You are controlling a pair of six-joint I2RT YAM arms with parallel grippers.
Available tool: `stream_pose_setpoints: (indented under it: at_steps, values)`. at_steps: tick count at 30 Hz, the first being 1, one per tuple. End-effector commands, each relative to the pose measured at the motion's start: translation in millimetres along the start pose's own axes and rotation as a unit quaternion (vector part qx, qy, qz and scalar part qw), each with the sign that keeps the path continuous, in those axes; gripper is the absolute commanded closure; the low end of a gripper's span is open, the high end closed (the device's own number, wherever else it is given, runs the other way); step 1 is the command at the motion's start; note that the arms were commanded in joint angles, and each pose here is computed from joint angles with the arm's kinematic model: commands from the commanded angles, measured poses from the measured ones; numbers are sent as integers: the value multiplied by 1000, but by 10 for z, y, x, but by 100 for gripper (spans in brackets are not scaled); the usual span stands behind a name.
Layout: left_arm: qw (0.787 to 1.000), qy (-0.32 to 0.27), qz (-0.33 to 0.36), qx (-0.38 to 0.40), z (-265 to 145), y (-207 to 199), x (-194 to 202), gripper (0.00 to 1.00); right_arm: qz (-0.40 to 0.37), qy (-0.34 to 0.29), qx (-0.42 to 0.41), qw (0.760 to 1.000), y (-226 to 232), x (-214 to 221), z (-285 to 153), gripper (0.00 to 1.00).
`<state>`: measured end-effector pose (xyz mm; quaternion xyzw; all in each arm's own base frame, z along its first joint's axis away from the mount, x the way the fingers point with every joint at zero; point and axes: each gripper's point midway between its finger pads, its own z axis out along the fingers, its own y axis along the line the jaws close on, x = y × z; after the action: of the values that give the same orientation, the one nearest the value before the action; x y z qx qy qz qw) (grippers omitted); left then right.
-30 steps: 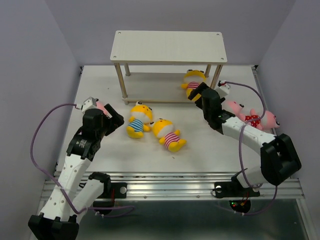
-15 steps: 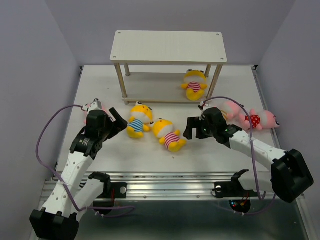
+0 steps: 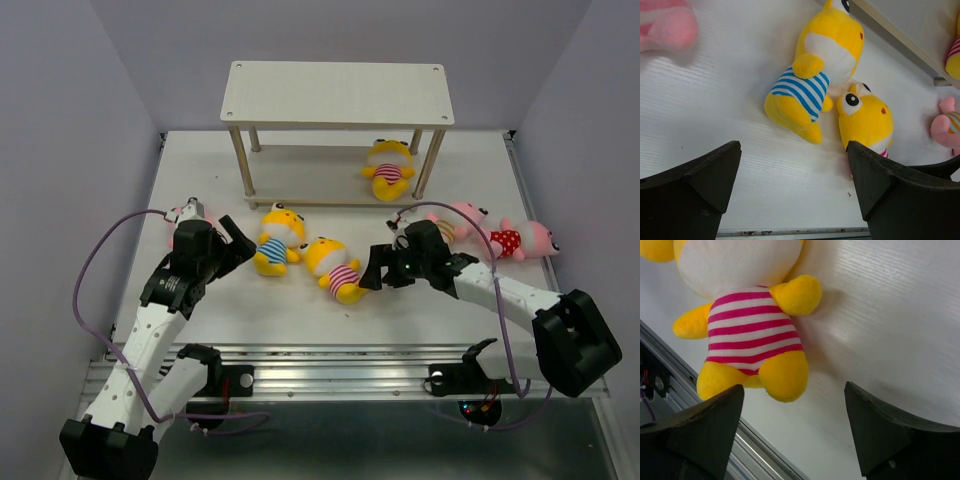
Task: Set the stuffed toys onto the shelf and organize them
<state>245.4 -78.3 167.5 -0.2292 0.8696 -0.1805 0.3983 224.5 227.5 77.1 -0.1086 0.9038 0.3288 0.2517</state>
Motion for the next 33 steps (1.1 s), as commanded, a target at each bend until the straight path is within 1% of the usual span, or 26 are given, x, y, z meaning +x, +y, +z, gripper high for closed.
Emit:
stream_pose_setpoints:
  at_steps: [1,2,3,4,7,8,10,12,13,14,16,17,19,20,22,25,28,29,33]
  values:
    - [1000,-7,6,9,-11,-38,-41,1,-11,-19,-49,999,177,-124,69,18]
    - [1000,-7,6,9,-8,-37,-39,1,-10,-15,-50,999,174,-124,96,24]
    - [1000,-7,6,9,-8,-37,-39,1,-8,-12,-49,999,166,-112,108,26]
    - [1000,-7,6,9,-11,-38,-41,1,-8,-8,-50,999,159,-94,122,35]
    - [1000,-9,6,9,-15,-41,-55,1,1,6,-57,998,158,-18,149,39]
    - [1000,-11,5,9,-14,-42,-60,1,0,-3,-68,998,198,-58,159,44]
    - [1000,-8,8,8,-9,-38,-51,1,3,0,-71,998,196,-42,176,44]
    - [1000,-9,8,9,-9,-41,-53,1,6,1,-72,997,199,-37,182,48]
    - [1000,-10,8,9,-8,-43,-56,1,5,2,-72,997,192,-23,187,48]
    - [1000,-9,8,9,-3,-42,-51,1,5,0,-74,997,197,-36,191,53]
    - [1000,-8,7,9,-3,-42,-52,1,4,-1,-77,997,209,-40,192,55]
    - [1000,-7,8,9,0,-42,-47,1,3,1,-80,997,216,-36,195,66]
    - [1000,-8,8,9,-2,-44,-55,1,1,2,-84,996,234,-41,192,79]
    - [1000,-8,8,10,-6,-45,-51,1,-3,-3,-89,996,259,-71,180,99]
    - [1000,-9,8,9,-9,-42,-52,1,-14,-8,-95,995,329,-74,161,99]
    - [1000,-10,8,9,-9,-41,-53,1,-27,-32,-91,995,404,-196,69,99]
    - [1000,-10,7,10,-8,-46,-59,1,-46,-69,-84,993,546,-401,-67,99]
    - [1000,-12,7,11,-13,-51,-71,1,-42,-72,-79,993,557,-433,-109,99]
    - [1000,-14,7,11,-18,-52,-77,1,-53,-124,-68,989,706,-732,-349,99]
